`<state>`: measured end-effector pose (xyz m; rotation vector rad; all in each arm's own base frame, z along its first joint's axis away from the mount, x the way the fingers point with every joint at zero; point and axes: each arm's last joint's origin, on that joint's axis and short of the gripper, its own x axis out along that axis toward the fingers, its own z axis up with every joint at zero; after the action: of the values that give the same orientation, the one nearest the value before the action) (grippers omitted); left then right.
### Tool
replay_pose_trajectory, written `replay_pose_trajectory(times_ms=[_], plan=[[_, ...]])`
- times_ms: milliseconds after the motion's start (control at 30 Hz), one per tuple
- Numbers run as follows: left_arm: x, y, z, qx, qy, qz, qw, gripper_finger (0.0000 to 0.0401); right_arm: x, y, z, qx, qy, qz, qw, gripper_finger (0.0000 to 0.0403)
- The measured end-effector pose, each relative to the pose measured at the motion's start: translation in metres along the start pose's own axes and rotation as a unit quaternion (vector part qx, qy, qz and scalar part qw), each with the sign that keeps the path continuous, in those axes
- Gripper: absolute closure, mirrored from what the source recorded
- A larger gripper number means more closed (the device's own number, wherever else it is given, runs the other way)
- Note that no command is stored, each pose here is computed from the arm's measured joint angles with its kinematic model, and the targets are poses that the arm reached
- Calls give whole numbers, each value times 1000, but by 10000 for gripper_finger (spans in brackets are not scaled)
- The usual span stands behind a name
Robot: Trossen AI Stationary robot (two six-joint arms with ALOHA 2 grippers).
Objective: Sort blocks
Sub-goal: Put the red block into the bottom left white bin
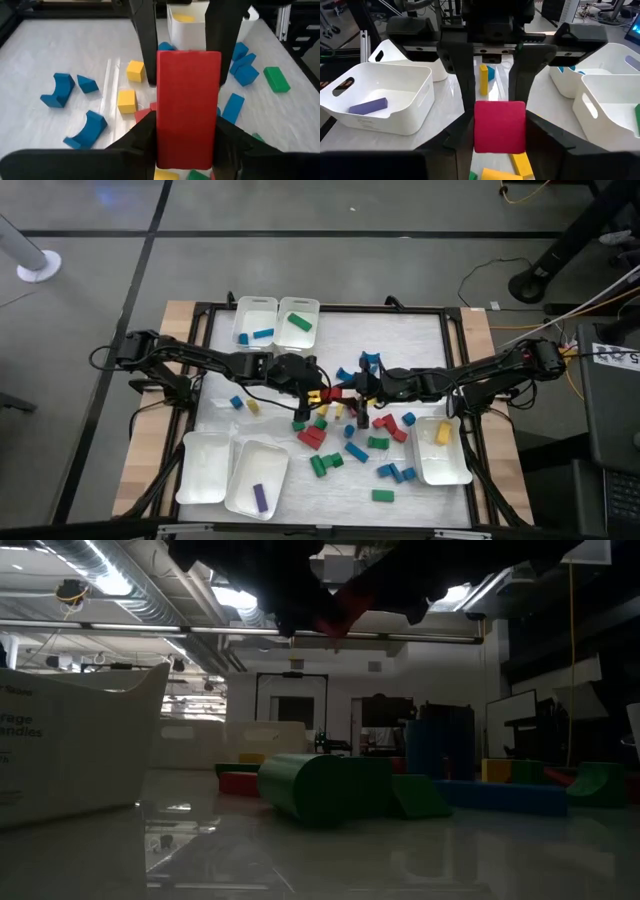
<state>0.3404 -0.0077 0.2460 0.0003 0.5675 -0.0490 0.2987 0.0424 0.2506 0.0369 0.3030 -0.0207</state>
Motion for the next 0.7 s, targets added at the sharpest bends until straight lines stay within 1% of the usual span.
replay_pose_trajectory(times_ms=[133,333,400,500,633,700], plan=[[-1,0,-5,-1,27,0,1000,286,0,0,0,17,-1,0,1000,236],[-8,0,-7,15,49,0,999,286,0,1,0,18,0,10,1000,211],[-13,0,-7,20,57,-1,998,286,0,1,1,18,-3,10,1000,198],[-27,-1,-9,20,88,-3,996,286,0,1,0,18,-1,10,1000,178],[-58,-7,-18,-15,161,-46,986,286,-1,0,-1,18,6,10,1000,163],[-77,-14,-24,-46,210,-86,973,286,-1,0,-2,17,12,9,1000,160]])
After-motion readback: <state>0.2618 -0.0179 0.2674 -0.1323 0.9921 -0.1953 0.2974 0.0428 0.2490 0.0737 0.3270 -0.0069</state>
